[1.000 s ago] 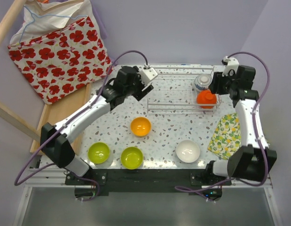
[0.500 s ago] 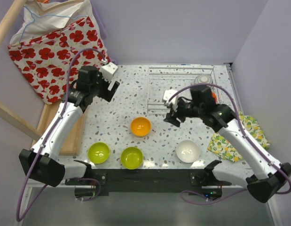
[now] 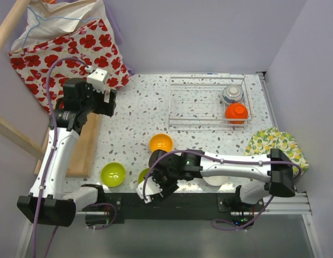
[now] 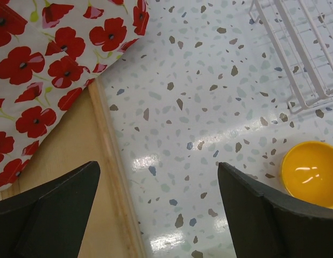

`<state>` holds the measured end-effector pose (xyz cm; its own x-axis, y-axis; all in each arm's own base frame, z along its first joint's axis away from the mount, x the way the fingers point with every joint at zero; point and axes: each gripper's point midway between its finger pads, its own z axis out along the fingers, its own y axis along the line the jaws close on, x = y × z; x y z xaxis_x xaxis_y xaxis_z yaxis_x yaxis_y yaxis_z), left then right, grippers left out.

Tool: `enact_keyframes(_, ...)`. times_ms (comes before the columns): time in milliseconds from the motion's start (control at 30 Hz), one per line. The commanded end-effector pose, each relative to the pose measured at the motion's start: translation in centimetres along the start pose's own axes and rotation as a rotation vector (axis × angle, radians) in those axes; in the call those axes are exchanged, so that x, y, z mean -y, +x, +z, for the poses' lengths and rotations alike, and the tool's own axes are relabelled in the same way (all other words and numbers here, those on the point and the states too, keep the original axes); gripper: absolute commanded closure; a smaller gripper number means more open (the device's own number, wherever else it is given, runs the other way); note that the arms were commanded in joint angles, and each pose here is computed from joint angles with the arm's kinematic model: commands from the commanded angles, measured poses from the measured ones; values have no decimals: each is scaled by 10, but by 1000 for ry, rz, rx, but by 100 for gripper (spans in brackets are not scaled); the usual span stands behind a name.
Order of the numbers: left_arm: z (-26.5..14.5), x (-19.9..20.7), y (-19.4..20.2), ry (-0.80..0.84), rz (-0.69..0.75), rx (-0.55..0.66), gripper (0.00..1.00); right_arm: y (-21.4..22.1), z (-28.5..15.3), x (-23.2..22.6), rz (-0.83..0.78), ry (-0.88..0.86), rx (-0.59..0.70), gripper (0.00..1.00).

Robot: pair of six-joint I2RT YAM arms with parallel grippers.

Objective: Load the bowls into the dish rack

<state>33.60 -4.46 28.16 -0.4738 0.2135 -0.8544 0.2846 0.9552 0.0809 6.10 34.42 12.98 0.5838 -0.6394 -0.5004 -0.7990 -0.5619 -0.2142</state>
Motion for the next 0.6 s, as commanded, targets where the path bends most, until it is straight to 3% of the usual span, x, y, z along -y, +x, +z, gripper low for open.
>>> enact_keyframes(0,-19,6,1,30,-35,50,4,-10,17,17,-17,88,-15,40)
enact_keyframes(200,-28,14,8,58,-48,56,4,-5,41,8,-45,63,-58,41)
enact_keyframes(567,-31,14,5,67,-68,86,4,13,72,2,-24,9,-132,54)
